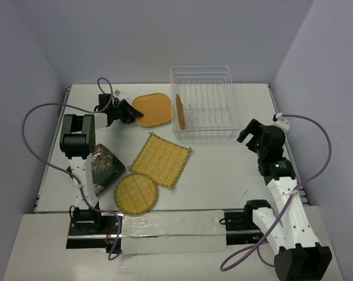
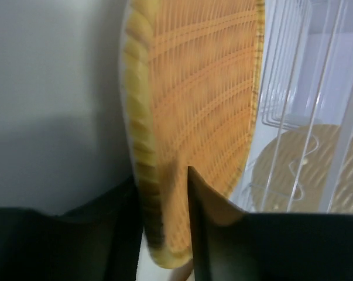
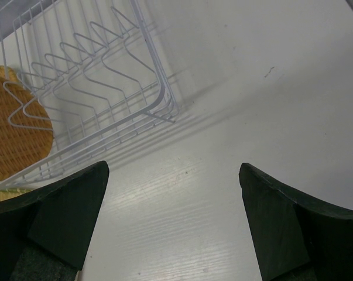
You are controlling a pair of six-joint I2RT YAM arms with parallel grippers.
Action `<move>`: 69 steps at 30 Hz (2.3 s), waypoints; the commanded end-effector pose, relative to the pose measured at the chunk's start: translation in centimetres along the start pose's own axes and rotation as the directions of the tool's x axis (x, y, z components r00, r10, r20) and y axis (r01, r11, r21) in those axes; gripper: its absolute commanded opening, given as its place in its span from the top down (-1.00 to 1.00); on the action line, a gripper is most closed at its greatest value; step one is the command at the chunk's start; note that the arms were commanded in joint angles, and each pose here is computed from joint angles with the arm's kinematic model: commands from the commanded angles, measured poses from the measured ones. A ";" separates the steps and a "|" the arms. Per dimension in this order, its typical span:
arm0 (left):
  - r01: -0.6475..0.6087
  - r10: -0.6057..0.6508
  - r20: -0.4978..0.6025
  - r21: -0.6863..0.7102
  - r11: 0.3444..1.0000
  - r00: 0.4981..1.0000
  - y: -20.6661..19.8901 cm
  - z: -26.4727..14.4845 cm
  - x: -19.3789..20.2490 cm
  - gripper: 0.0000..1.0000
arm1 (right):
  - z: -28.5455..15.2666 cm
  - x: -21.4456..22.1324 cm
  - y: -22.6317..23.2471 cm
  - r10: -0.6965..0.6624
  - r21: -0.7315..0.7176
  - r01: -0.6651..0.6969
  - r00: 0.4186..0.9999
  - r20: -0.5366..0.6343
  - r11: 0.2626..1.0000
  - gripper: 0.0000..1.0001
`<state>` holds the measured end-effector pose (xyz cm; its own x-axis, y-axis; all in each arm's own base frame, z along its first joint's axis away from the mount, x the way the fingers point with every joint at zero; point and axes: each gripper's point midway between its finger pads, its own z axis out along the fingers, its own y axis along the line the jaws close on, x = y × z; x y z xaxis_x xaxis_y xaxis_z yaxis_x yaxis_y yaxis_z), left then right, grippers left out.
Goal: Load the plates into the dish rack
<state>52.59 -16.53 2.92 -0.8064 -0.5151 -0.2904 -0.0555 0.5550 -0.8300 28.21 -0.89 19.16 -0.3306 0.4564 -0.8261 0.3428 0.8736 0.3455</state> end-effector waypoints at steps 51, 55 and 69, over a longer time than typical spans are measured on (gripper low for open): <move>-0.656 0.854 0.204 -0.564 0.502 0.478 -37.4 -10.8 11.6 1.00 | -3.5 -3.1 1.9 0.019 -0.140 0.002 0.989 0.150 0.990 -0.99; -0.639 0.851 0.181 -0.588 0.496 0.493 -36.0 -8.8 11.8 1.00 | -3.4 -2.9 1.8 0.020 -0.137 0.001 0.989 0.145 0.991 -0.99; -0.585 0.817 0.182 -0.615 0.528 0.547 -33.2 -6.1 9.3 1.00 | -2.9 -2.6 1.4 0.014 -0.114 0.001 0.991 0.135 0.993 -0.99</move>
<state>42.66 -35.18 26.97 -0.4503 0.1608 -0.8783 0.1014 0.9865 0.1287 26.50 0.08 22.95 -0.2274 0.4424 -0.8675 0.2278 0.8903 0.3943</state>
